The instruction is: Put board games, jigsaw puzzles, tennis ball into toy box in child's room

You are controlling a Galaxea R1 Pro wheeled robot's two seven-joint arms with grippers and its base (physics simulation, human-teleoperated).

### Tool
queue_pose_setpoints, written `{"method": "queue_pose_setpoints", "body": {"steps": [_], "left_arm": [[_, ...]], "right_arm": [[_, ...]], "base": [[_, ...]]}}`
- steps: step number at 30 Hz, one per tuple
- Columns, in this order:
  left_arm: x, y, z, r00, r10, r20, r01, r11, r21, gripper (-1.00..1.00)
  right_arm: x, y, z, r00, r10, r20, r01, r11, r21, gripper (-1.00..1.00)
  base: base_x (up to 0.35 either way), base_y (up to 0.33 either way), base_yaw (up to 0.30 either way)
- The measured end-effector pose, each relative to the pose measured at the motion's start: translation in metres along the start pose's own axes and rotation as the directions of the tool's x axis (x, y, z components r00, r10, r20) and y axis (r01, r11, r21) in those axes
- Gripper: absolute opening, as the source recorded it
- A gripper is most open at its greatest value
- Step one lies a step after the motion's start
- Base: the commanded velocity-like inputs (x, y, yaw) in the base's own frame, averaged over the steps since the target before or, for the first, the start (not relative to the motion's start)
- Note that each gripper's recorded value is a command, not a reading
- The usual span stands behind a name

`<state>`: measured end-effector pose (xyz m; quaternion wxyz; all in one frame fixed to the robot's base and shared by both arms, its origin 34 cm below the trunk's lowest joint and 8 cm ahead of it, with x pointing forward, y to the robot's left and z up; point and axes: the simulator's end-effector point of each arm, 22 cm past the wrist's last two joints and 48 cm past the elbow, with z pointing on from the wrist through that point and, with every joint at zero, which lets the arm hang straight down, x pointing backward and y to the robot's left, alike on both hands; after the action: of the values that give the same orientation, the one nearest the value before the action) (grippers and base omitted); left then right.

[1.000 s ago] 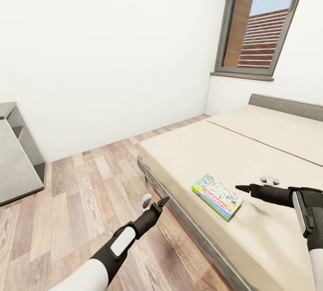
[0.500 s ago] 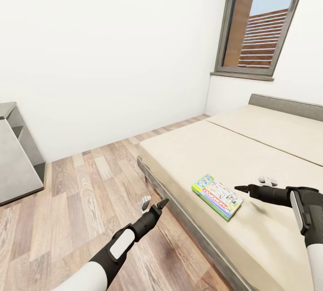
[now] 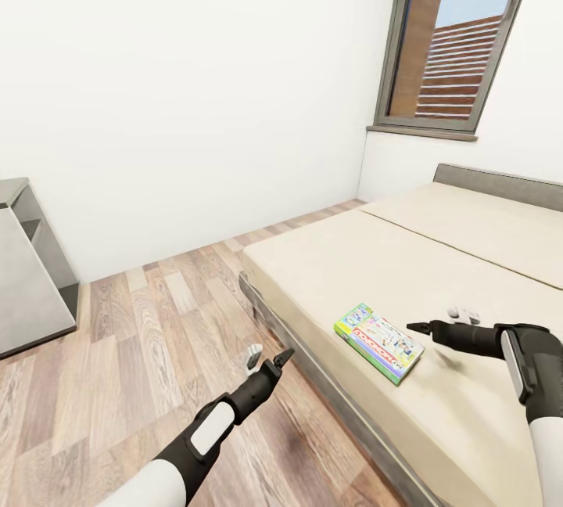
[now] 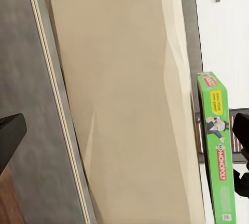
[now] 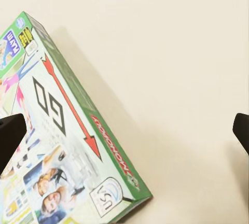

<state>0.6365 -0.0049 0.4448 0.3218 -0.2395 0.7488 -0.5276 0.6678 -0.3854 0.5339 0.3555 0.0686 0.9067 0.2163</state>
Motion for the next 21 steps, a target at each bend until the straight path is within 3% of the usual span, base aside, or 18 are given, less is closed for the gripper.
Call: {"method": "queue_pose_setpoints", "body": {"steps": [21], "left_arm": [[0.002, 0.001, -0.001, 1.0, 0.004, -0.002, -0.004, 1.0, 0.0, 1.0]], "right_arm": [[-0.019, 0.009, 0.016, 1.0, 0.007, 0.005, -0.007, 0.999, -0.033, 1.0]], "base": [[0.0, 0.0, 0.0]]}}
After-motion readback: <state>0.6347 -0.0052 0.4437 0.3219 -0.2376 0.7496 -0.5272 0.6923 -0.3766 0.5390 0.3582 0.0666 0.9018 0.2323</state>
